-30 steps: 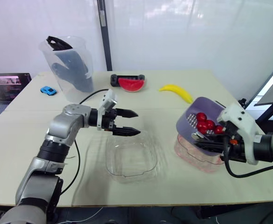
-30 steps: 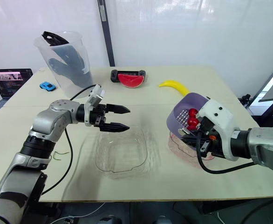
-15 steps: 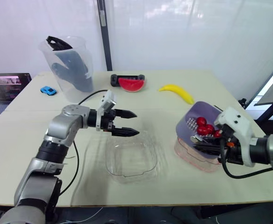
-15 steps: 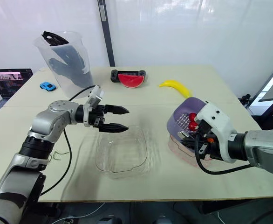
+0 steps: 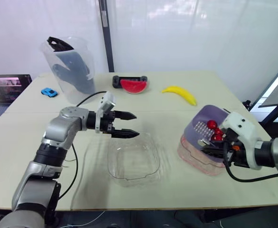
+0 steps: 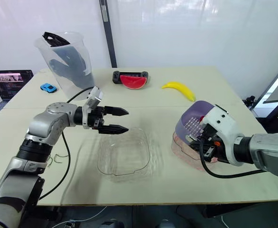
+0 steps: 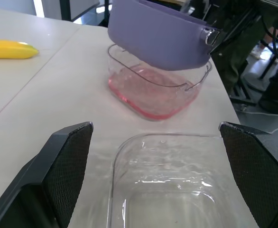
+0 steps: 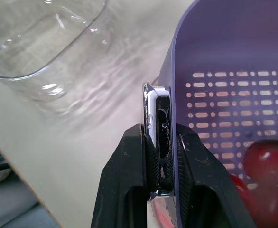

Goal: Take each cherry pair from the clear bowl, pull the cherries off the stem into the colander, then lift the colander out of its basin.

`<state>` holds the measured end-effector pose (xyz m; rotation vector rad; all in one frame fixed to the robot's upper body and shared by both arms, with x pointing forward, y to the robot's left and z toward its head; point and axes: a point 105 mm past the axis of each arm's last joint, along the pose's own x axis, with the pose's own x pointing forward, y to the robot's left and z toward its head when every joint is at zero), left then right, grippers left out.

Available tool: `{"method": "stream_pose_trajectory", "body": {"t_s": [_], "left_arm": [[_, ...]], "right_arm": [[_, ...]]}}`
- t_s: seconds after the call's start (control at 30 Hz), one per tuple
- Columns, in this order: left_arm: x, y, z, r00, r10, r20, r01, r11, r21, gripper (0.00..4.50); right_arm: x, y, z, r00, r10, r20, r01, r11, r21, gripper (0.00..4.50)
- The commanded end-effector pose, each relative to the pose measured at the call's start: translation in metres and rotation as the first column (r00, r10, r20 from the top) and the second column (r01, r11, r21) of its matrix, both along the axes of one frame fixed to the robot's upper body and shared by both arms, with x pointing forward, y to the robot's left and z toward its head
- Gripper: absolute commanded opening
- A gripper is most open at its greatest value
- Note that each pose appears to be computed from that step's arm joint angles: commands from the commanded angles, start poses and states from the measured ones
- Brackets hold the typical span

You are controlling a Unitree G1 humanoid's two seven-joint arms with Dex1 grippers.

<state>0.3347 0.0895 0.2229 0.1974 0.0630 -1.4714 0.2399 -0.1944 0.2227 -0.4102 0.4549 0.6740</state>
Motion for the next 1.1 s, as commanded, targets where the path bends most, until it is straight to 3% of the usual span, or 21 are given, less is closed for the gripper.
{"method": "stream_pose_trajectory", "body": {"t_s": [0.03,0.23,0.4,0.5,0.63,0.77,1.1], "left_arm": [[-0.004,0.003,0.011,0.999,0.003,0.041,-0.002,1.000,-0.024,4.50],[-0.006,0.013,0.015,0.998,0.043,0.044,-0.041,0.998,-0.051,4.50],[-0.007,0.040,0.018,0.985,0.171,0.031,-0.167,0.981,-0.098,4.50],[-0.010,0.060,0.012,0.964,0.267,0.023,-0.263,0.959,-0.103,4.50],[-0.017,0.084,0.003,0.919,0.393,0.028,-0.388,0.915,-0.106,4.50],[-0.036,0.100,-0.005,0.868,0.496,0.025,-0.490,0.864,-0.113,4.50],[-0.071,0.120,-0.013,0.782,0.624,0.008,-0.621,0.779,-0.089,4.50]], "right_arm": [[0.003,-0.004,0.010,0.998,-0.004,0.058,0.007,0.999,-0.044,0.23],[0.006,-0.006,0.016,0.998,0.025,0.065,-0.019,0.997,-0.080,0.23],[0.021,0.001,0.044,0.980,0.157,0.125,-0.136,0.977,-0.162,0.23],[0.038,0.011,0.051,0.950,0.286,0.129,-0.253,0.941,-0.223,0.23],[0.079,0.039,0.054,0.876,0.468,0.114,-0.423,0.861,-0.281,0.23],[0.118,0.068,0.037,0.812,0.581,0.051,-0.536,0.779,-0.325,0.23],[0.155,0.079,-0.024,0.776,0.627,-0.074,-0.610,0.715,-0.342,0.23]]}}
